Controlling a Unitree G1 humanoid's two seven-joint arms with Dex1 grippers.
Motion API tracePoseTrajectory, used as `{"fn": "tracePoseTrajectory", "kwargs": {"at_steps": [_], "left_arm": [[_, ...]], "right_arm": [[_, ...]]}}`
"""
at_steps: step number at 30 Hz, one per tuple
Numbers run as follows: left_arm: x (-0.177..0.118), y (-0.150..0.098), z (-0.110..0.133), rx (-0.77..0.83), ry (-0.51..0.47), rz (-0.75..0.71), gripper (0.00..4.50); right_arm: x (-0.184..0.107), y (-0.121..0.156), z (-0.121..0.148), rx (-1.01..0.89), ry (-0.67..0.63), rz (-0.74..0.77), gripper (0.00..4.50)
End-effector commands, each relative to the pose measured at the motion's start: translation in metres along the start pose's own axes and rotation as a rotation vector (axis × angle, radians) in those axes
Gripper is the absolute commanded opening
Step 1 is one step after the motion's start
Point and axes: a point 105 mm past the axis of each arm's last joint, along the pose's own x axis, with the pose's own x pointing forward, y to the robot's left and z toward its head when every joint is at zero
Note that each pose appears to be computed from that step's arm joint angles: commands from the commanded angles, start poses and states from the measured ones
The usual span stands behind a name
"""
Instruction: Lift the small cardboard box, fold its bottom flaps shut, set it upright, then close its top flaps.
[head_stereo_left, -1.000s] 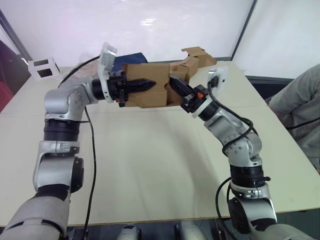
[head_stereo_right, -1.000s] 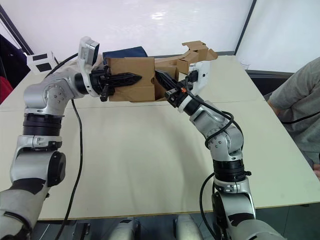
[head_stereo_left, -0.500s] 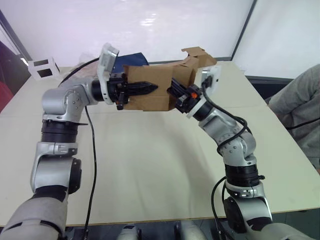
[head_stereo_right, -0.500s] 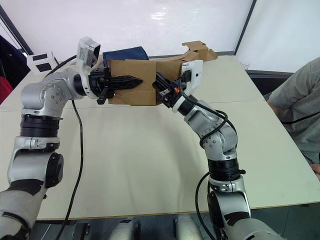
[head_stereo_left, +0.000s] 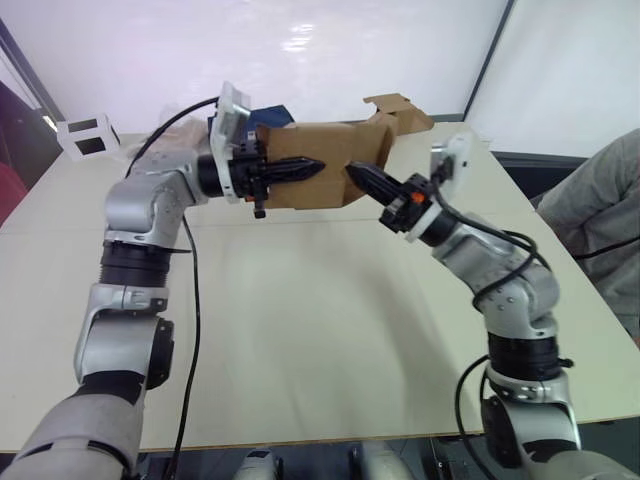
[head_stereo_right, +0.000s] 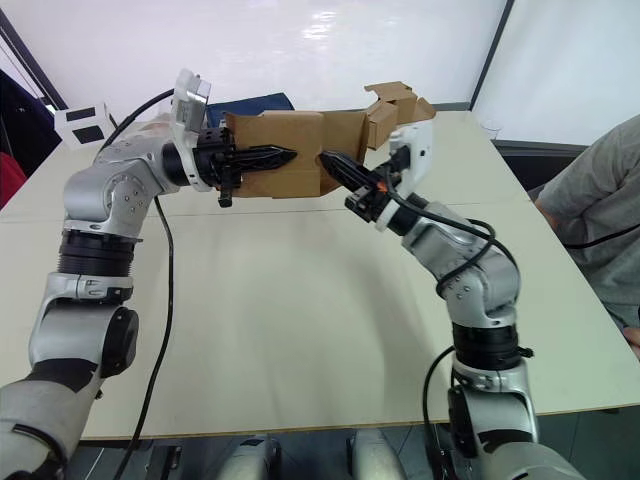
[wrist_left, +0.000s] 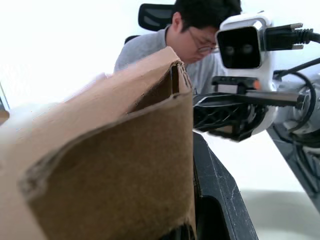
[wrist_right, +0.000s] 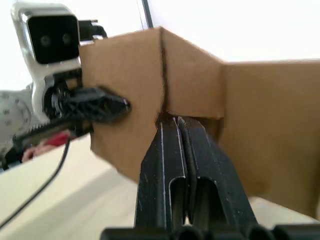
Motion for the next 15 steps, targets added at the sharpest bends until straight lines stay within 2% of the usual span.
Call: {"fn": "tracePoseTrajectory", "kwargs": {"at_steps": [1, 6, 11, 15], "left_arm": [[0.000, 0.001, 0.007, 0.039, -0.010, 0.001, 0.00], [0.002, 0.001, 0.010, 0.036, -0.021, -0.014, 0.00], [0.004, -0.003, 0.016, 0.017, -0.039, -0.040, 0.00], [0.004, -0.004, 0.017, 0.007, -0.041, -0.048, 0.00]], "right_arm": [[-0.016, 0.002, 0.012, -0.032, -0.012, 0.011, 0.04], [-0.025, 0.011, -0.012, -0.007, 0.088, 0.042, 0.04], [-0.024, 0.000, -0.043, -0.048, 0.176, -0.018, 0.04], [-0.017, -0.005, -0.047, -0.065, 0.167, -0.025, 0.04]]}}
